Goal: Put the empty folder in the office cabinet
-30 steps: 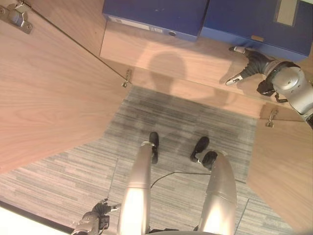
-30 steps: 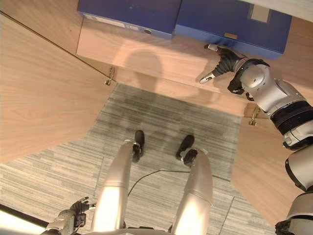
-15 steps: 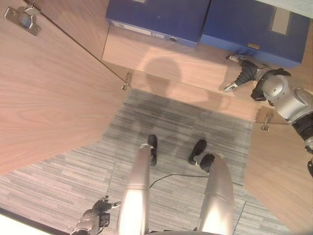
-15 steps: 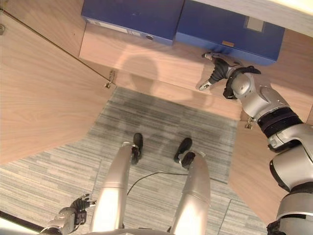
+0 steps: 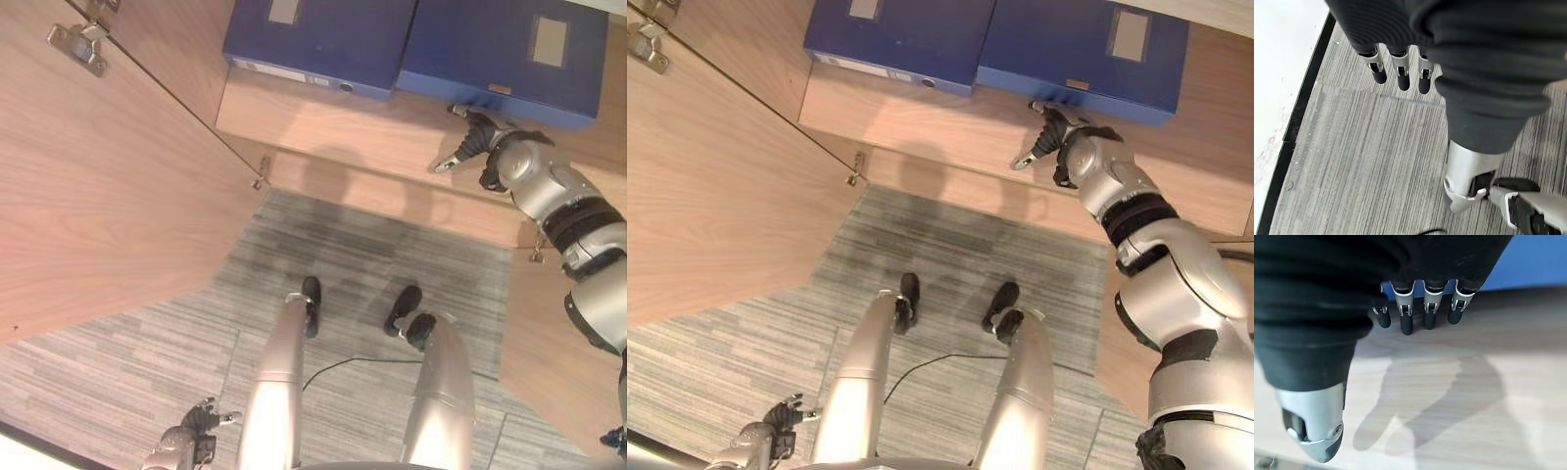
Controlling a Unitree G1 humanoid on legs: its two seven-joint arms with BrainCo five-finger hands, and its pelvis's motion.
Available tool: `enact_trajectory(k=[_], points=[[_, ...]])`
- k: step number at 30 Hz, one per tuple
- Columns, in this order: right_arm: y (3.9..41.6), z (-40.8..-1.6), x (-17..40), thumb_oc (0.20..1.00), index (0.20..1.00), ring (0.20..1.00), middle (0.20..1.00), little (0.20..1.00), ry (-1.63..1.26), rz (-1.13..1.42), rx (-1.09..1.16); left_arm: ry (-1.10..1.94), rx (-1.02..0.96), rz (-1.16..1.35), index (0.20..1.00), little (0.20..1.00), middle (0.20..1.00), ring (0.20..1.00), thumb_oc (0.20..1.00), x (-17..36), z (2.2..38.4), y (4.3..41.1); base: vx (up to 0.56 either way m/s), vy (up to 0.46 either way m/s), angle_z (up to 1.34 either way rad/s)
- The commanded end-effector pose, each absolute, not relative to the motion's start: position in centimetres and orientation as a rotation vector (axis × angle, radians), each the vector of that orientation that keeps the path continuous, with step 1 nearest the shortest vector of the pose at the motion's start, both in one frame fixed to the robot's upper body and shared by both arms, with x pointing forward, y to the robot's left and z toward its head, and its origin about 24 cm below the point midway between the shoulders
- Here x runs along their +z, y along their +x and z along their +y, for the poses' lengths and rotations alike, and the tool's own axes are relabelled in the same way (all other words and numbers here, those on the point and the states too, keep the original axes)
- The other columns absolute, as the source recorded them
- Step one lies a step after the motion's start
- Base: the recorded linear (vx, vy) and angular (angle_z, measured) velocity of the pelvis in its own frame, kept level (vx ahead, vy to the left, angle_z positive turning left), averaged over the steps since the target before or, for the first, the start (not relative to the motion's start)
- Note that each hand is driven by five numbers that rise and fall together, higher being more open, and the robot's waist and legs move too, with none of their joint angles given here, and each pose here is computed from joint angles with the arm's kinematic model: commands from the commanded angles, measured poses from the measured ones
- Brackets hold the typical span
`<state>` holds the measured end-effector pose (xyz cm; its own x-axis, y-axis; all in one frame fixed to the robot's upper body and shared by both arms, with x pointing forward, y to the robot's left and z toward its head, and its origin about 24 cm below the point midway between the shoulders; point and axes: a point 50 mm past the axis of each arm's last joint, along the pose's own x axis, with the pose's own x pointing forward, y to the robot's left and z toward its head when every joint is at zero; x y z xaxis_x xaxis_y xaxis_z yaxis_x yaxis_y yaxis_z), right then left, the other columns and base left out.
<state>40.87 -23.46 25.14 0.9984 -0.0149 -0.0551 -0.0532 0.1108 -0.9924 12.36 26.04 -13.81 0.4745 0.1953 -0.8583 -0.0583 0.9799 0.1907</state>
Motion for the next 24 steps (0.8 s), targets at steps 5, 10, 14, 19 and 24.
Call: enact_trajectory(k=[5,10,14,19,24], points=[[36.8,-20.7,20.3,1.0,1.0,1.0,1.0,1.0,-1.638,0.121,0.476,0.111,0.172,1.123,1.0,1.0,1.0,1.0,1.0,-14.0,26.8,10.2,0.0,0.0,0.0],[36.1,-22.1,20.3,1.0,1.0,1.0,1.0,1.0,-1.683,0.145,0.46,0.105,0.154,1.09,1.0,1.0,1.0,1.0,1.0,-13.5,26.7,10.8,-0.01,0.0,0.02],[33.5,-19.4,18.1,1.0,1.0,1.0,1.0,1.0,-1.666,0.125,0.719,0.126,0.122,1.091,1.0,1.0,1.0,1.0,1.0,-13.3,26.9,10.7,0.0,0.0,0.0],[32.0,-17.6,17.9,1.0,1.0,1.0,1.0,1.0,-1.655,0.112,0.882,0.154,0.073,1.095,1.0,1.0,1.0,1.0,1.0,-13.1,27.0,10.6,0.0,0.0,0.0],[32.0,-17.5,18.6,1.0,1.0,1.0,1.0,1.0,-1.666,0.086,0.863,0.15,0.075,1.085,1.0,1.0,1.0,1.0,1.0,-13.1,27.0,11.2,0.0,0.0,0.0]])
